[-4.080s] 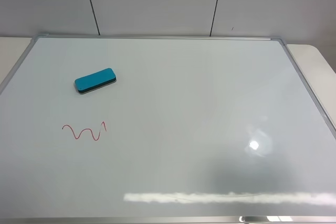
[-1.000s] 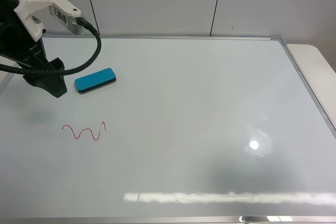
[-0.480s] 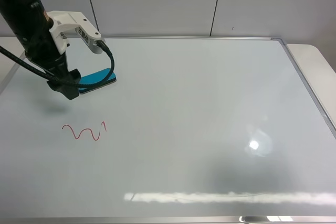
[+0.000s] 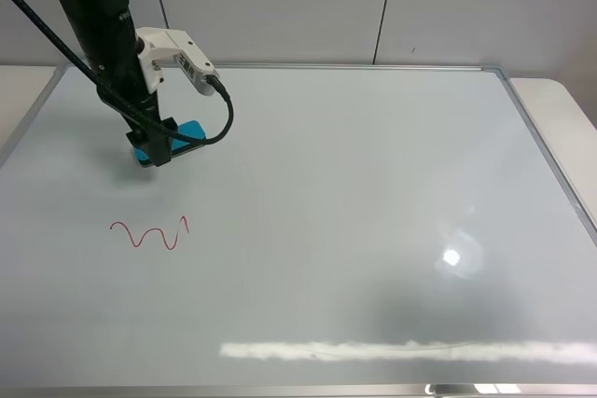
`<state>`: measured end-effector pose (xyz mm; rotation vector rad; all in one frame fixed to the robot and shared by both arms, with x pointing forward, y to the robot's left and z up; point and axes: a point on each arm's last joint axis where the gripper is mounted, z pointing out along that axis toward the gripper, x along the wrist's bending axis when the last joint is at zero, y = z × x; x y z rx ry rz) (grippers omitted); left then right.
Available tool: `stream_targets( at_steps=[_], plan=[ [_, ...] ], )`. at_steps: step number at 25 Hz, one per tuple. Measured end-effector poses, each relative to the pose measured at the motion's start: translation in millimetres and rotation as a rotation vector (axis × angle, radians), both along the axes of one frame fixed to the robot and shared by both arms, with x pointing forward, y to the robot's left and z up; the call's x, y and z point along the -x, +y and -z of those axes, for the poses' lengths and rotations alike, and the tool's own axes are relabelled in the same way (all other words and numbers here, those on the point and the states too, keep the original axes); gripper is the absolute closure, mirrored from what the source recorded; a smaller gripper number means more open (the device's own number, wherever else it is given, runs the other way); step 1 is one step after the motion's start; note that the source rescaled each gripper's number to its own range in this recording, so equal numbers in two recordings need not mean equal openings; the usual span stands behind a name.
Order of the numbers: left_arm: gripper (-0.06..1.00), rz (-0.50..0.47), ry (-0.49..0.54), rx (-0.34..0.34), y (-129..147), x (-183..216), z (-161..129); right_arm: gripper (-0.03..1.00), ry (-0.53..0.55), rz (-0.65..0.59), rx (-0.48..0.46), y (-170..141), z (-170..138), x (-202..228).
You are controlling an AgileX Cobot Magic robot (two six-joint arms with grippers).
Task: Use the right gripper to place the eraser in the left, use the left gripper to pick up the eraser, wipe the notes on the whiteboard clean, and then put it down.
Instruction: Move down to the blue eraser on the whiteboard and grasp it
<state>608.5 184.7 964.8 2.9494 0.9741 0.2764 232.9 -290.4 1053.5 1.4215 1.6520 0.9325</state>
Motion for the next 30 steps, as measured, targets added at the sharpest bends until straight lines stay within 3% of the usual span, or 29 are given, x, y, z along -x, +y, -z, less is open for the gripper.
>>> stream_targets(
  at_steps=[6, 13, 17, 26, 30],
  plan=[
    [-0.04, 0.077, 0.023, -0.018, -3.5, -10.0, 17.3, -0.03, 0.0, 0.0, 0.0, 0.0, 0.0, 0.0],
    [-0.03, 0.212, -0.026, -0.026, -5.6, -15.2, 17.5, -0.03, 0.0, 0.0, 0.0, 0.0, 0.0, 0.0],
    [-0.02, 0.215, -0.049, -0.021, -1.4, -19.4, 18.8, -0.03, 0.0, 0.0, 0.0, 0.0, 0.0, 0.0],
    [-0.02, 0.178, 0.018, -0.034, 13.3, -27.1, 44.4, -0.03, 0.0, 0.0, 0.0, 0.0, 0.0, 0.0],
    [-0.02, 0.149, 0.013, -0.005, 12.9, -38.9, 41.7, -0.03, 0.0, 0.0, 0.0, 0.0, 0.0, 0.0]
  ],
)
